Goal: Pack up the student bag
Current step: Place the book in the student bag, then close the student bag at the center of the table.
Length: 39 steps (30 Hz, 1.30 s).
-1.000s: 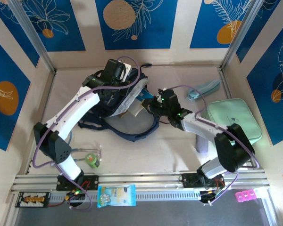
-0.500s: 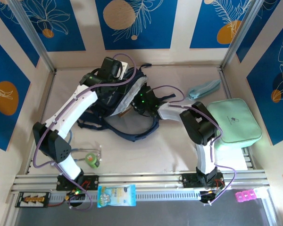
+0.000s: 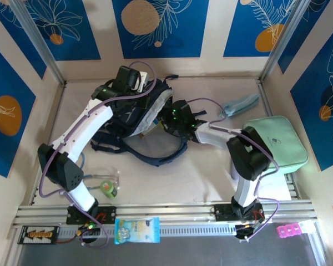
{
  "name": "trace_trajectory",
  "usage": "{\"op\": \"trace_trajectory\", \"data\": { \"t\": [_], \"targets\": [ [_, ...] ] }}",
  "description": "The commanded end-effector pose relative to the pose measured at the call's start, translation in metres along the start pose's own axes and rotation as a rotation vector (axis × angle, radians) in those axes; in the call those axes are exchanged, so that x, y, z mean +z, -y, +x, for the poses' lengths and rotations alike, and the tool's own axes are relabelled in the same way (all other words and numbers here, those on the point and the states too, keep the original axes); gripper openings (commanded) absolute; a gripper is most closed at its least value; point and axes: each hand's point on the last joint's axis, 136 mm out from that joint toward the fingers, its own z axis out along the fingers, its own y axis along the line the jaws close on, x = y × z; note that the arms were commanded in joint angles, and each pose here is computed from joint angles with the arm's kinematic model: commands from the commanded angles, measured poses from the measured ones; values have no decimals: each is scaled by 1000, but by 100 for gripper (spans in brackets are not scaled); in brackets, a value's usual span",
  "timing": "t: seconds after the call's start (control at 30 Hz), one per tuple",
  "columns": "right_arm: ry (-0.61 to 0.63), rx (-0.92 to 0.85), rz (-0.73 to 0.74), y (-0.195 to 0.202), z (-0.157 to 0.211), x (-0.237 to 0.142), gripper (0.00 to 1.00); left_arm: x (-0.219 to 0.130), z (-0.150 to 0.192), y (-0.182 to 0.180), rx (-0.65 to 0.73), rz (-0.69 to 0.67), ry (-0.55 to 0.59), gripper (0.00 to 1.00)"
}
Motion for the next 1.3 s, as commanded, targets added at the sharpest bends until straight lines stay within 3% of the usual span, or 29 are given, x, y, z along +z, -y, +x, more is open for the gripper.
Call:
{"op": "trace_trajectory", "data": {
  "t": [0.0, 0.13, 0.43, 0.6, 0.67, 0.77, 0.9, 1.03, 1.27],
  "targets": [
    [-11, -38, -33, -12, 5, -30, 55, -17, -40, 11, -40, 76, 154, 0],
    [44, -74, 12, -3, 6, -70, 55, -5, -30, 22, -33, 147, 116, 0],
    [243, -52, 280, 75, -15, -160, 55, 48, 17, 48, -37, 294, -58, 1],
    [273, -111, 310, 75, -19, -183, 55, 79, 36, 66, -82, 369, -141, 14],
    [261, -131, 317, 74, -18, -184, 55, 86, 40, 63, -114, 352, -156, 34],
    [226, -144, 326, 74, -14, -180, 55, 86, 41, 47, -156, 294, -147, 63],
    [170, -153, 339, 80, -5, -171, 55, 70, 42, 20, -209, 226, -98, 85],
    [119, -157, 356, 87, 5, -159, 55, 50, 61, -32, -314, 90, -66, 90],
    [45, -226, 298, 81, 21, -136, 64, 26, 128, -127, -632, -43, -41, 88]
  ]
}}
